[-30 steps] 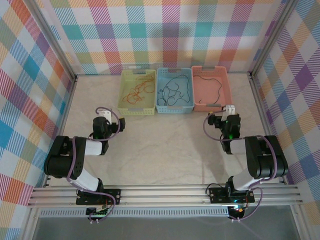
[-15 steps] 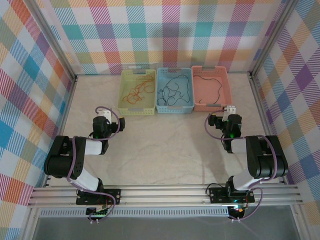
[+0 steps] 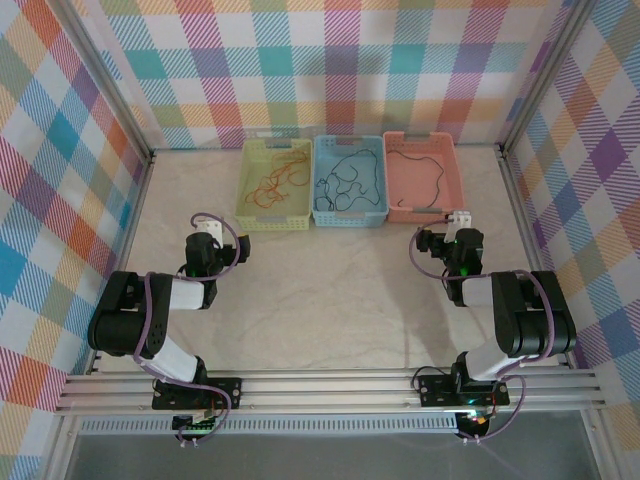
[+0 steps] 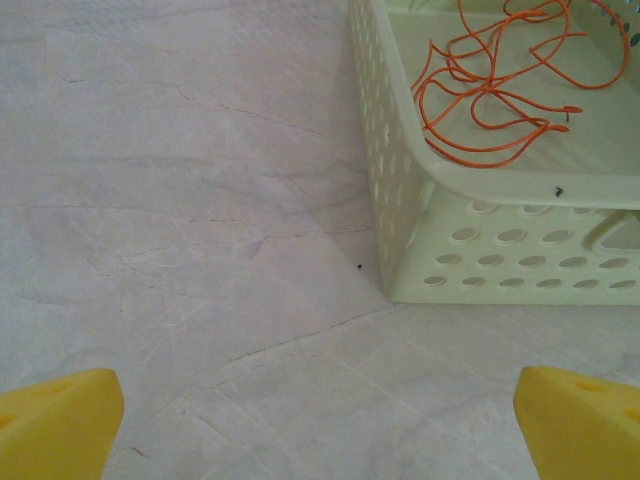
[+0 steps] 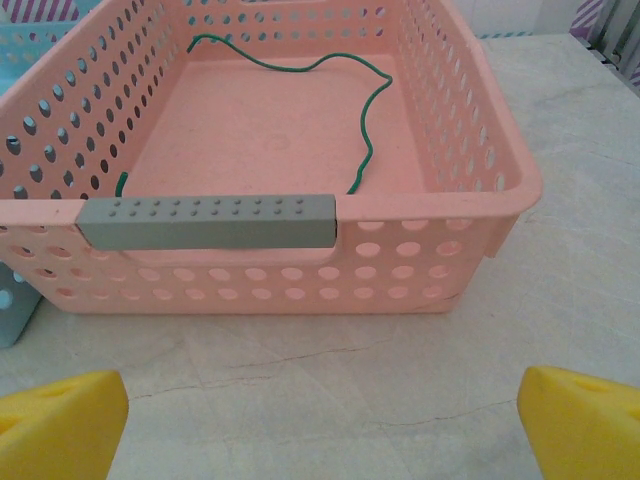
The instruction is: Untangle the cables
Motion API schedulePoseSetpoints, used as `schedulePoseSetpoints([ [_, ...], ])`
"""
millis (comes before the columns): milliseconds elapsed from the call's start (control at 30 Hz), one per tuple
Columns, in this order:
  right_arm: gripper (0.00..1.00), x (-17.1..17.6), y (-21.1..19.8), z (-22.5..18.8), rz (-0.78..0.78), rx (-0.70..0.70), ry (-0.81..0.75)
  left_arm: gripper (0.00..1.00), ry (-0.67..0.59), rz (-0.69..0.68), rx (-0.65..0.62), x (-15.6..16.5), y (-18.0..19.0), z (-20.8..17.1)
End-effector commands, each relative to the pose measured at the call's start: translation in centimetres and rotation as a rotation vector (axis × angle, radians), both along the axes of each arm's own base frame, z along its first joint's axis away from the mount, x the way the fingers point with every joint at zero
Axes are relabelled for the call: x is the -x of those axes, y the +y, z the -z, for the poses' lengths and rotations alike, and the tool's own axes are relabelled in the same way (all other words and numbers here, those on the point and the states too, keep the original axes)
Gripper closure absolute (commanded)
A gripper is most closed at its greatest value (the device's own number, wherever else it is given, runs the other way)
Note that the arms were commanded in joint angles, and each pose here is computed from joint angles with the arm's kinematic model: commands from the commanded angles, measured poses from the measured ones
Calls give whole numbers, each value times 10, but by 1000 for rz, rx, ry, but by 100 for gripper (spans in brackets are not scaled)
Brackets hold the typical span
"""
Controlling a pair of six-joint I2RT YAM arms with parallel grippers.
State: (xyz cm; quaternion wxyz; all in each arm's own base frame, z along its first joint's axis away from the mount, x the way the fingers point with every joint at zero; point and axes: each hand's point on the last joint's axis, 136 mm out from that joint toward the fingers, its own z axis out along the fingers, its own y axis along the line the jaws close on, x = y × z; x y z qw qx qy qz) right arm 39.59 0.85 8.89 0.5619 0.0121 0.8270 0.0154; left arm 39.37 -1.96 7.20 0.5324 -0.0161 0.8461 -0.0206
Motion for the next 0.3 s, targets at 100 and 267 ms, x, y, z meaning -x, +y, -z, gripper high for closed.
schedulePoseSetpoints([
  [100, 0, -2, 7, -2, -40, -19, -1, 0, -20, -12, 10, -5, 4, -6],
  [267, 0, -2, 9, -3, -55, -29, -2, 0, -21, -13, 10, -5, 4, -7],
])
